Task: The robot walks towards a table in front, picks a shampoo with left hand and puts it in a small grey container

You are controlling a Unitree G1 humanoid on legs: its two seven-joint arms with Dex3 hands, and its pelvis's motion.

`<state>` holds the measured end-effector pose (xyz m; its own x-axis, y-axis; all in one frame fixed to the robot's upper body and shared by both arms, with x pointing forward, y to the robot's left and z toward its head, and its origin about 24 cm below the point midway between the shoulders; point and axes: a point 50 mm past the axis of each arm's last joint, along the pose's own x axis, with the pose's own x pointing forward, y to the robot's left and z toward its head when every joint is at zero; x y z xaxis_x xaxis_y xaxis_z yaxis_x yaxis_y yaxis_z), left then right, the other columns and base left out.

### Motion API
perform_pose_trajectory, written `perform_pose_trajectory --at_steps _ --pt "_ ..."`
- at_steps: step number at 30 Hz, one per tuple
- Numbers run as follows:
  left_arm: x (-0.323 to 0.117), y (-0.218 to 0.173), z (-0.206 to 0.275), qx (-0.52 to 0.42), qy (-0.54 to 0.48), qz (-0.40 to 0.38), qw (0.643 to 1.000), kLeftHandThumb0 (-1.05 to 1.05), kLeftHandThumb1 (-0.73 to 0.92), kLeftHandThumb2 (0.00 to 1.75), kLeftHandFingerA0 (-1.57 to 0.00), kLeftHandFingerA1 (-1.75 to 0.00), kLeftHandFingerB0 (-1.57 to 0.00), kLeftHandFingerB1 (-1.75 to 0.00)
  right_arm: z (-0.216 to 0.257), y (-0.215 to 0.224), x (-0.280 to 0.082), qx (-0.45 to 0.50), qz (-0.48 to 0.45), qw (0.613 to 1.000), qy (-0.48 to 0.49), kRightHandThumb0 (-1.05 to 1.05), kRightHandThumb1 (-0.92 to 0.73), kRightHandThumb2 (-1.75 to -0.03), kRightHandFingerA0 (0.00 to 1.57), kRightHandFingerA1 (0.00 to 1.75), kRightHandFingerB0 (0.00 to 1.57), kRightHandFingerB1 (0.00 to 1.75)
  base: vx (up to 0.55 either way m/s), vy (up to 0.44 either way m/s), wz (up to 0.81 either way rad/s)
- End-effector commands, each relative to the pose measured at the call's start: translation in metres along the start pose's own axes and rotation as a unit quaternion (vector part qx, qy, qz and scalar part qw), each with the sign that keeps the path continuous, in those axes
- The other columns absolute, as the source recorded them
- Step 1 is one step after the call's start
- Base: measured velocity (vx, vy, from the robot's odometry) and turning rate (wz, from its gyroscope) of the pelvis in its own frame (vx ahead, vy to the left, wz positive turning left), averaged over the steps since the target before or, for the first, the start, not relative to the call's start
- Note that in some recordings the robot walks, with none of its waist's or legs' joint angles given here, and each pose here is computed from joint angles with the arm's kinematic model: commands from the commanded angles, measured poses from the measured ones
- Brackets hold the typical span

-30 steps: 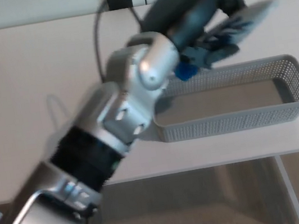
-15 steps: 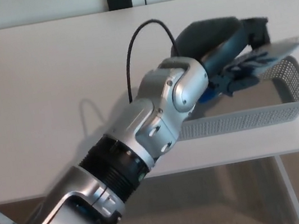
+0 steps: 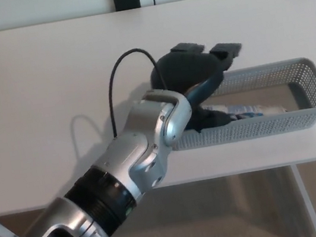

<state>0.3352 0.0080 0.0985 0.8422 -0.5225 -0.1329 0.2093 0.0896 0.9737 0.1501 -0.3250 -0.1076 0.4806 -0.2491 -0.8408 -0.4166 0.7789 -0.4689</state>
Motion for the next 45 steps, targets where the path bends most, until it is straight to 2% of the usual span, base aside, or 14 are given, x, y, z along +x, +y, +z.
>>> perform_pose_trajectory --at_steps 1,8,13,18,25,27,28,30,31,35,36,39,40,45 --pt "-0.001 0.006 -0.007 0.009 0.033 0.0 0.999 -0.85 0.49 0.85 0.0 0.0 0.0 -0.04 -0.003 -0.002 -0.001 -0.014 0.003 1.0 0.004 -0.26 -0.74 -0.61 0.61 0.45 0.5 0.39 0.0 0.0 0.0" --pt "-0.017 0.026 0.005 -0.035 -0.004 0.064 0.997 -0.89 0.52 0.9 0.0 0.0 0.0 -0.05 -0.006 0.001 -0.001 -0.009 0.01 1.0 0.012 -0.27 -0.72 -0.61 0.61 0.44 0.48 0.37 0.0 0.0 0.0" --pt "-0.044 0.074 0.015 -0.074 -0.048 0.149 0.985 -0.88 0.53 0.9 0.0 0.0 0.0 -0.06 -0.002 -0.001 -0.001 -0.028 0.014 1.0 0.002 -0.29 -0.73 -0.62 0.6 0.45 0.49 0.38 0.0 0.0 0.0" --pt "-0.103 0.151 0.021 -0.087 -0.126 0.274 0.95 -0.81 0.51 0.91 0.0 -0.07 0.0 -0.12 -0.005 0.002 -0.001 -0.024 0.015 1.0 0.009 -0.27 -0.74 -0.62 0.59 0.44 0.47 0.37 0.0 0.0 0.0" --pt "-0.169 0.168 0.018 -0.107 -0.2 0.287 0.931 -0.67 0.42 0.76 -0.09 -0.11 -0.09 -0.22 0.002 -0.009 -0.001 -0.028 0.001 1.0 0.004 -0.29 -0.73 -0.61 0.59 0.43 0.48 0.37 0.0 0.0 0.0" --pt "-0.183 0.162 0.017 -0.126 -0.215 0.282 0.926 -0.62 0.38 0.7 -0.09 -0.19 -0.09 -0.32 0.001 -0.012 -0.001 -0.019 0.002 1.0 0.003 -0.28 -0.74 -0.62 0.59 0.44 0.47 0.38 0.0 0.0 0.0" --pt "-0.204 0.144 0.015 -0.151 -0.233 0.273 0.921 -0.27 0.4 0.91 0.0 -0.5 0.0 -0.47 -0.005 -0.01 -0.002 -0.012 0.001 1.0 0.013 -0.27 -0.73 -0.61 0.6 0.43 0.45 0.37 0.0 0.0 0.0" --pt "-0.219 0.13 0.014 -0.165 -0.235 0.259 0.922 -0.24 0.48 0.95 0.0 -0.5 0.0 -0.47 -0.006 -0.012 -0.003 -0.026 0.001 0.999 0.018 -0.28 -0.74 -0.61 0.59 0.43 0.46 0.37 0.0 0.0 0.0" --pt "-0.233 0.11 0.007 -0.213 -0.237 0.224 0.921 -0.18 0.54 0.56 -0.05 -0.27 -0.14 -0.32 -0.006 -0.01 -0.002 -0.029 0.005 0.999 0.017 -0.29 -0.74 -0.61 0.58 0.44 0.47 0.38 0.0 0.0 0.0" --pt "-0.265 0.067 -0.005 -0.318 -0.206 0.139 0.915 -0.04 0.57 0.59 -0.12 -0.21 -0.18 -0.34 -0.018 -0.002 -0.005 -0.03 0.017 0.999 0.024 -0.29 -0.74 -0.62 0.59 0.44 0.47 0.37 0.0 0.0 0.0" --pt "-0.279 0.049 -0.01 -0.357 -0.18 0.116 0.909 -0.03 0.42 0.89 0.0 -0.45 -0.14 -0.49 -0.024 0.0 -0.006 -0.032 0.016 0.999 0.033 -0.3 -0.73 -0.62 0.6 0.43 0.49 0.38 0.0 0.0 0.0" --pt "-0.308 0.02 -0.023 -0.394 -0.128 0.09 0.906 -0.09 0.44 0.91 0.0 -0.45 -0.16 -0.49 -0.025 -0.003 -0.006 -0.018 0.004 0.999 0.042 -0.3 -0.73 -0.62 0.63 0.44 0.49 0.38 0.0 0.0 0.0" --pt "-0.322 0.009 -0.028 -0.395 -0.105 0.078 0.909 -0.12 0.65 0.6 -0.15 -0.3 -0.29 -0.33 -0.026 -0.003 -0.006 -0.013 0.001 0.999 0.043 -0.3 -0.73 -0.61 0.61 0.43 0.47 0.37 0.0 0.0 0.0" --pt "-0.378 -0.028 -0.052 -0.432 -0.021 -0.034 0.901 -0.17 0.68 0.61 -0.2 -0.29 -0.28 -0.32 -0.036 -0.004 -0.009 -0.004 -0.009 0.998 0.057 -0.31 -0.71 -0.62 0.64 0.43 0.51 0.38 0.0 0.0 0.0"
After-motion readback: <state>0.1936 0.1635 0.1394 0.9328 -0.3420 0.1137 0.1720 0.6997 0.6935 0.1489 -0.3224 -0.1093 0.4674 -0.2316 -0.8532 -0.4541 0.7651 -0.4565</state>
